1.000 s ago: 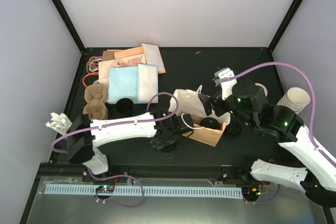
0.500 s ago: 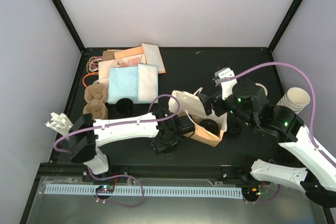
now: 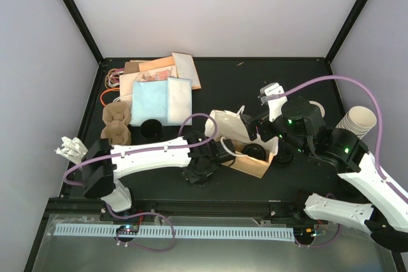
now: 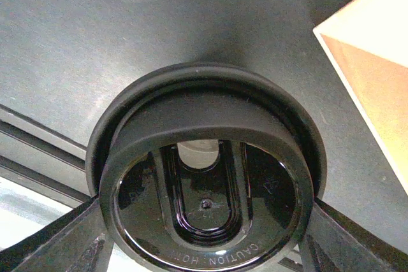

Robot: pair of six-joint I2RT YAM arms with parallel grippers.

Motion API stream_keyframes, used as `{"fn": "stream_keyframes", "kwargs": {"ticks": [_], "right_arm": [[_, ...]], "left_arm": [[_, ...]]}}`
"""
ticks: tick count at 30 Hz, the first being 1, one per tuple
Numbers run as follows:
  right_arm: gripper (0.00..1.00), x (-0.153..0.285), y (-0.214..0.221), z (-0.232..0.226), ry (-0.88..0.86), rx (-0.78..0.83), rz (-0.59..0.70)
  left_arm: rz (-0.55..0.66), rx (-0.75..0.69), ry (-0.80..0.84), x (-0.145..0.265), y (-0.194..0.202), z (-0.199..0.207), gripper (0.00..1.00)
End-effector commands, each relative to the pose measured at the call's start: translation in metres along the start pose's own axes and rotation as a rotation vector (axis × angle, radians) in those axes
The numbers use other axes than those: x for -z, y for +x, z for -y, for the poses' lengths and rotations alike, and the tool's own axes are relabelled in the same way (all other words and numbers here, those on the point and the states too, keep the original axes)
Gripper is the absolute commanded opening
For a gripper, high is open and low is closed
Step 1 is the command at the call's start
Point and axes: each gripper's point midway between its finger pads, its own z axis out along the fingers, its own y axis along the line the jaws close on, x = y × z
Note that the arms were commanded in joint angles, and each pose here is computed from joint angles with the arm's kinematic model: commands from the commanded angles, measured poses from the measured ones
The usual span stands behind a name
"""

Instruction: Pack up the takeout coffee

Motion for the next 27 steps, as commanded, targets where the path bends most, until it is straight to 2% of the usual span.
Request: {"fn": "stream_keyframes", "kwargs": {"ticks": [1, 5, 13, 19, 22, 27], "right_arm": [[1.00, 0.002, -0.002, -0.002, -0.017, -0.005, 0.003], [1.00, 0.004, -0.001, -0.005, -0.040, -0.018, -0.016], [1.00, 0.004, 0.007, -0.006, -0.046, -0.017, -0.060], [1.00, 0.030, -0.006, 0.006, -0.025, -0.059, 0.005], [1.00, 0.040, -0.011, 0.010, -0.016, -0.058, 0.002], [1.00, 0.042, -0.003, 0.015, 0.009, -0.046, -0.040]], "left_arm": [[0.094, -0.006, -0.044, 0.020, -0.025, -0.027, 0.74], [0.175, -0.013, -0.022, 0.042, -0.048, -0.051, 0.74], [0.379, -0.175, 0.228, 0.110, -0.095, -0.056, 0.71], [0.564, -0.429, 0.523, 0.185, -0.116, -0.038, 0.70], [0.663, -0.558, 0.654, 0.234, -0.125, -0.037, 0.65], [0.753, -0.863, 0.853, 0.300, -0.102, -0.017, 0.64]]}}
